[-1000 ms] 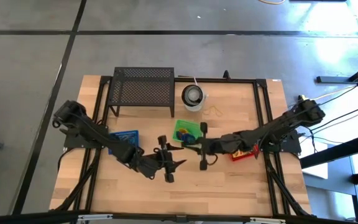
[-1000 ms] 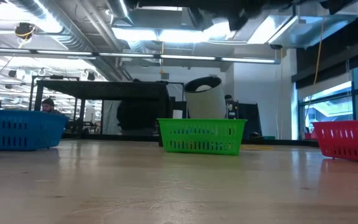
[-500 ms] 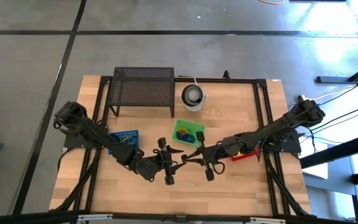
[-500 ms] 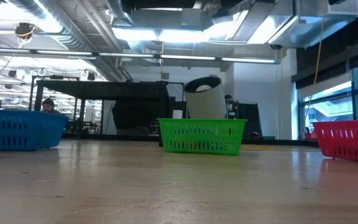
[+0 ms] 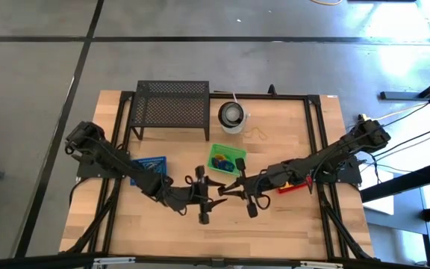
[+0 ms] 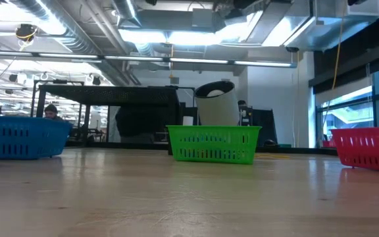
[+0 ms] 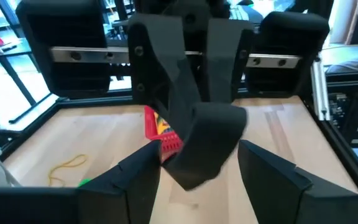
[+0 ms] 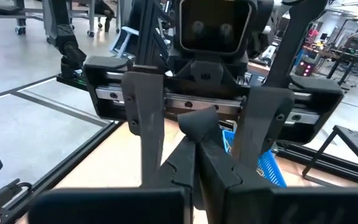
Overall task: Pick & Place Office Desk Supplies
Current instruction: Put the black rubber band into the blue bin
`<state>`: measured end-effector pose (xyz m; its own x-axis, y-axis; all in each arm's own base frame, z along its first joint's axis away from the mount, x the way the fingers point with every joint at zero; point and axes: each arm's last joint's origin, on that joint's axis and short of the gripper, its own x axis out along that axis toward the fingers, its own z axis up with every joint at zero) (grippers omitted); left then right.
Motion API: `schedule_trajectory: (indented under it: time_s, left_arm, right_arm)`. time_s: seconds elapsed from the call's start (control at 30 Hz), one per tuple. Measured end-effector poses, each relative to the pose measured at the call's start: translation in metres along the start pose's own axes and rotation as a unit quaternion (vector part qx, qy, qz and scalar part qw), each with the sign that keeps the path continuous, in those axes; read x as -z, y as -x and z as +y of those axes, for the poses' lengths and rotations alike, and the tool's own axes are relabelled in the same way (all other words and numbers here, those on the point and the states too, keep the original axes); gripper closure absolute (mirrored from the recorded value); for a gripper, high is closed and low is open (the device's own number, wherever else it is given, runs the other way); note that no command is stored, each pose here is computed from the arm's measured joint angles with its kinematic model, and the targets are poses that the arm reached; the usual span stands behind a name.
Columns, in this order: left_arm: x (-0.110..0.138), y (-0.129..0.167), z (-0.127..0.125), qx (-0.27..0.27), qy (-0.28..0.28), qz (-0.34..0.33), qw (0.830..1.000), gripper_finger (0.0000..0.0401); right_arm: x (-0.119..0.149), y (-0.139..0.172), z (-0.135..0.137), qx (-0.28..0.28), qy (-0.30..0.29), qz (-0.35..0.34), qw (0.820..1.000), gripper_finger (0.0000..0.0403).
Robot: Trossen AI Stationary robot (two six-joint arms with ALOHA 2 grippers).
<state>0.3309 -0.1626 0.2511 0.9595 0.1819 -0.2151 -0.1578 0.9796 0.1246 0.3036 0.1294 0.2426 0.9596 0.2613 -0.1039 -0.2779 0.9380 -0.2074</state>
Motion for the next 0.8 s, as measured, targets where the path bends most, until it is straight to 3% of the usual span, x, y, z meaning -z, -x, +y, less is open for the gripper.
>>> schedule_trajectory:
  time_s: [0.17, 0.53, 0.67, 0.8]
  left_arm:
    - [0.0010, -0.0026, 0.0030, 0.005, 0.000, 0.006, 1.000, 0.0239]
    - [0.0016, -0.0006, -0.0018, 0.048, -0.008, 0.009, 0.999, 0.0388]
    - [0.0017, -0.0004, -0.0023, 0.054, -0.005, 0.010, 0.998, 0.0391]
    - [0.0017, -0.0003, -0.0025, 0.055, 0.004, 0.010, 0.998, 0.0391]
  right_arm:
    - [0.0000, 0.0000, 0.0000, 0.000, 0.000, 0.000, 1.000, 0.0391]
    - [0.0000, 0.0000, 0.0005, -0.004, -0.003, 0.000, 1.000, 0.0391]
    - [0.0000, 0.0000, 0.0006, -0.008, -0.040, -0.001, 0.999, 0.0386]
    - [0.0001, 0.0000, 0.0004, -0.007, -0.055, 0.000, 0.998, 0.0354]
